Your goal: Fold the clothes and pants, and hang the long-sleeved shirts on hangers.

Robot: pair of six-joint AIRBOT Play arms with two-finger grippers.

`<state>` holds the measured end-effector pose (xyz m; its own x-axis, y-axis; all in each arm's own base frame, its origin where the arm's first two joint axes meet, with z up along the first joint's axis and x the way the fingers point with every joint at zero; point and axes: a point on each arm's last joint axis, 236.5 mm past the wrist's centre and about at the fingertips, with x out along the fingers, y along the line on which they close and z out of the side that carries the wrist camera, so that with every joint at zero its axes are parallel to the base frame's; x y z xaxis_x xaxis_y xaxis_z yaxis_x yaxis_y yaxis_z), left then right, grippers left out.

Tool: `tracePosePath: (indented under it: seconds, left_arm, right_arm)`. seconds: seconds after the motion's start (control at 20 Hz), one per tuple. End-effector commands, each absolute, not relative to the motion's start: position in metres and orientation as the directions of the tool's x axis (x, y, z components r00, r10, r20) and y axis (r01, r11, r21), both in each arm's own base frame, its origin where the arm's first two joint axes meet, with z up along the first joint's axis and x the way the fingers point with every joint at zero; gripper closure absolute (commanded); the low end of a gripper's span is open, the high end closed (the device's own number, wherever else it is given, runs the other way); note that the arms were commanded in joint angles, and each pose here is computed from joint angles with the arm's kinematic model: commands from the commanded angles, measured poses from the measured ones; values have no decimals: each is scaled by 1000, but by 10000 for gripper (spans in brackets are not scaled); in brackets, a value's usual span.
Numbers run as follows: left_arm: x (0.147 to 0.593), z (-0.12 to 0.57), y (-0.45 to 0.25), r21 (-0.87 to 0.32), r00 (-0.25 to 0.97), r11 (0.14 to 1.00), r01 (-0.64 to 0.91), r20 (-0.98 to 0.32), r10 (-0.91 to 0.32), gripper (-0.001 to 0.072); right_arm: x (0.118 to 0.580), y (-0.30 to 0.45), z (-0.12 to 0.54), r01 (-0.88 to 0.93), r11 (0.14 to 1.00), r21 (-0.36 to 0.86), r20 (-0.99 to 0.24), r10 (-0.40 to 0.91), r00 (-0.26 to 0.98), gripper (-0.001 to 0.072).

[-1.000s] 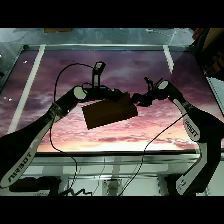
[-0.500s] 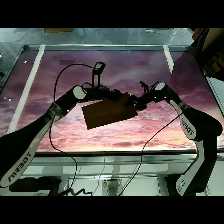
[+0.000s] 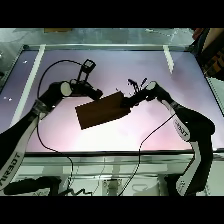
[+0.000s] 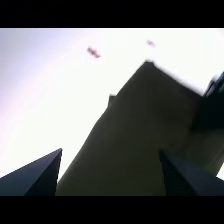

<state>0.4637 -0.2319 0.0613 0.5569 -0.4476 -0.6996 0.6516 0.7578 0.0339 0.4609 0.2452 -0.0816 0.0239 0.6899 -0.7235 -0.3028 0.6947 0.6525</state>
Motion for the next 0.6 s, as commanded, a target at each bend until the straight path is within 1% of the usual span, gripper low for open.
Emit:
tracePosePath:
  seconds: [0.0,0.05,0.1,0.15,0.25,0.3,0.35,0.4,0.45,0.55]
  left_arm:
    - [442,61,-144,253,522,706,662,-831,-192,182]
    - [432,67,-127,270,506,702,660,-849,-149,362]
    - [420,74,-116,268,486,704,658,-865,-126,498]
    - [409,80,-110,258,470,707,658,-875,-118,516]
    - [387,90,-102,239,435,707,665,-894,-107,517]
    - [377,94,-100,231,420,707,669,-902,-102,533]
    - [370,98,-98,225,409,706,671,-907,-100,567]
    - [363,101,-96,220,400,706,673,-912,-97,592]
    - [359,103,-95,217,394,705,675,-914,-95,592]
    - [356,106,-94,217,394,706,675,-914,-96,592]
  right_arm:
    - [482,232,-9,-387,657,647,-679,727,98,700]
    - [489,220,13,-381,670,637,-679,721,134,700]
    - [495,202,34,-370,698,612,-691,700,178,700]
    - [499,178,50,-340,743,576,-716,660,228,700]
    - [502,120,70,-218,841,495,-781,541,314,700]
    - [501,89,78,-151,878,454,-806,477,350,700]
    - [499,56,87,-80,909,410,-829,408,384,700]
    - [495,21,97,-1,930,367,-844,334,420,700]
    - [489,-16,109,79,942,327,-853,258,454,700]
    - [472,-84,130,246,928,279,-855,124,503,700]
